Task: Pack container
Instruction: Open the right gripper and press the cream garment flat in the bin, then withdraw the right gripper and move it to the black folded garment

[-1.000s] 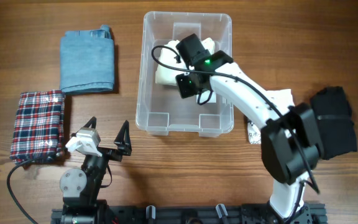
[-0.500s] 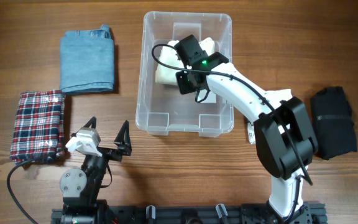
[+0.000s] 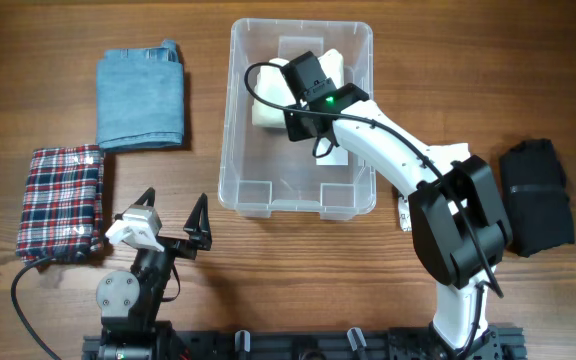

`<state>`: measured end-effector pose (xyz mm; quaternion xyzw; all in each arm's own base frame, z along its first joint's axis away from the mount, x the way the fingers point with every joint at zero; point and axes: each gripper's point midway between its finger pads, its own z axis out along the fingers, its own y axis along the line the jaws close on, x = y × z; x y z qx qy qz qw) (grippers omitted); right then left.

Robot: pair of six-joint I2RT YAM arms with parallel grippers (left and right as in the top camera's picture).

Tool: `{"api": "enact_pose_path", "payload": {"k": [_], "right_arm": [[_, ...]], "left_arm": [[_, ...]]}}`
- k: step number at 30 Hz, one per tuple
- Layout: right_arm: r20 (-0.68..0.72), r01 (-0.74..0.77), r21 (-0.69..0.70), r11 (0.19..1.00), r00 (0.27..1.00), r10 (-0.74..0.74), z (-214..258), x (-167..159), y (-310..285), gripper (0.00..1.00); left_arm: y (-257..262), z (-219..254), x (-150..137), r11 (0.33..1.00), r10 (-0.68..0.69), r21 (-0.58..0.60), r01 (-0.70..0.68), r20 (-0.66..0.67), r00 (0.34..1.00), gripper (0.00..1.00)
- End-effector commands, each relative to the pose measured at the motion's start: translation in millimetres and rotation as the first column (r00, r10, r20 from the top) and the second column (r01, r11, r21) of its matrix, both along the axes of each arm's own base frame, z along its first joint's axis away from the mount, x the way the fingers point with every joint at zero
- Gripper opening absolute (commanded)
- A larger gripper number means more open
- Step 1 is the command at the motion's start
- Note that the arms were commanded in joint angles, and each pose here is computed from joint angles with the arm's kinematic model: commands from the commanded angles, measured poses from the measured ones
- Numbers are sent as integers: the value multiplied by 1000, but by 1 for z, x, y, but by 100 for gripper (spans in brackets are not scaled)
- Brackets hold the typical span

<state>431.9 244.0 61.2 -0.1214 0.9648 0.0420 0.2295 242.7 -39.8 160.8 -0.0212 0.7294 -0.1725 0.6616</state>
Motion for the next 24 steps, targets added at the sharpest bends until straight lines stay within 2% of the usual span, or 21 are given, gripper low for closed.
{"api": "enact_pose_path", "payload": {"k": [1, 7, 14, 17, 21, 22, 23, 24], "right_arm": [[2, 35, -19, 999, 999, -35, -9, 5, -8, 4], [7, 29, 81, 996, 1000, -30, 25, -2, 3, 6], [149, 8, 174, 985, 988, -34, 122, -15, -4, 16], [224, -12, 211, 977, 974, -36, 168, -27, -12, 29], [293, 22, 220, 975, 952, -88, 211, -42, -38, 55], [305, 39, 215, 976, 947, -105, 219, -46, -47, 61], [318, 105, 196, 975, 934, -165, 230, -53, -72, 75], [322, 166, 188, 968, 921, -220, 234, -56, -88, 76]], "left_arm": [[2, -3, 1, 1000, 7, 16, -6, -4, 1000, 100], [2, -3, 1, 1000, 7, 15, -7, -4, 1000, 100], [2, -3, 1, 1000, 7, 15, -7, -4, 1000, 100], [2, -3, 1, 1000, 7, 15, -7, -4, 1000, 100], [2, -3, 1, 1000, 7, 16, -6, -4, 1000, 100], [2, -3, 1, 1000, 7, 15, -7, -4, 1000, 100], [2, -3, 1, 1000, 7, 16, -7, -4, 1000, 100], [2, -3, 1, 1000, 7, 15, -7, -4, 1000, 100]]}}
